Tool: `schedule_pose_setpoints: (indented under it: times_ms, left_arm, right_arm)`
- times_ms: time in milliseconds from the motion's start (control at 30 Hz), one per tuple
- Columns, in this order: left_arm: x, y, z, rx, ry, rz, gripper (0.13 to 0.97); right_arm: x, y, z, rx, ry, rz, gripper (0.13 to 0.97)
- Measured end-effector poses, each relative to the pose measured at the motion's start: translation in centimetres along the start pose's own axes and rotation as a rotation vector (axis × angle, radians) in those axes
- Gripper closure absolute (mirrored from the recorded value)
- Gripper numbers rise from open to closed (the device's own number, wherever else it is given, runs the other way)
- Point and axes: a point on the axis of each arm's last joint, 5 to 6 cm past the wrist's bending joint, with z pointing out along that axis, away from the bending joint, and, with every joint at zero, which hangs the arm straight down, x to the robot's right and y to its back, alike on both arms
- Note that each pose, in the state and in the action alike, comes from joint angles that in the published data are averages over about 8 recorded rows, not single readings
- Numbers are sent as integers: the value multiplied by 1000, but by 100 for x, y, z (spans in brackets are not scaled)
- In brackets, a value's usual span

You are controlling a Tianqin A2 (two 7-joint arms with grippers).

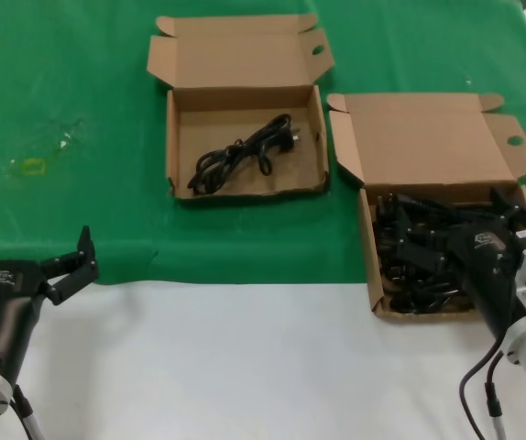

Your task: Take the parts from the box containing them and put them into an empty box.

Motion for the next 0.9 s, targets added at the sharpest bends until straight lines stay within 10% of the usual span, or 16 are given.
schedule_pose_setpoints:
  times_ms: [900]
  left_arm:
    - [0,0,0,0,0,0,132]
  right_arm:
    - [0,0,0,0,0,0,130]
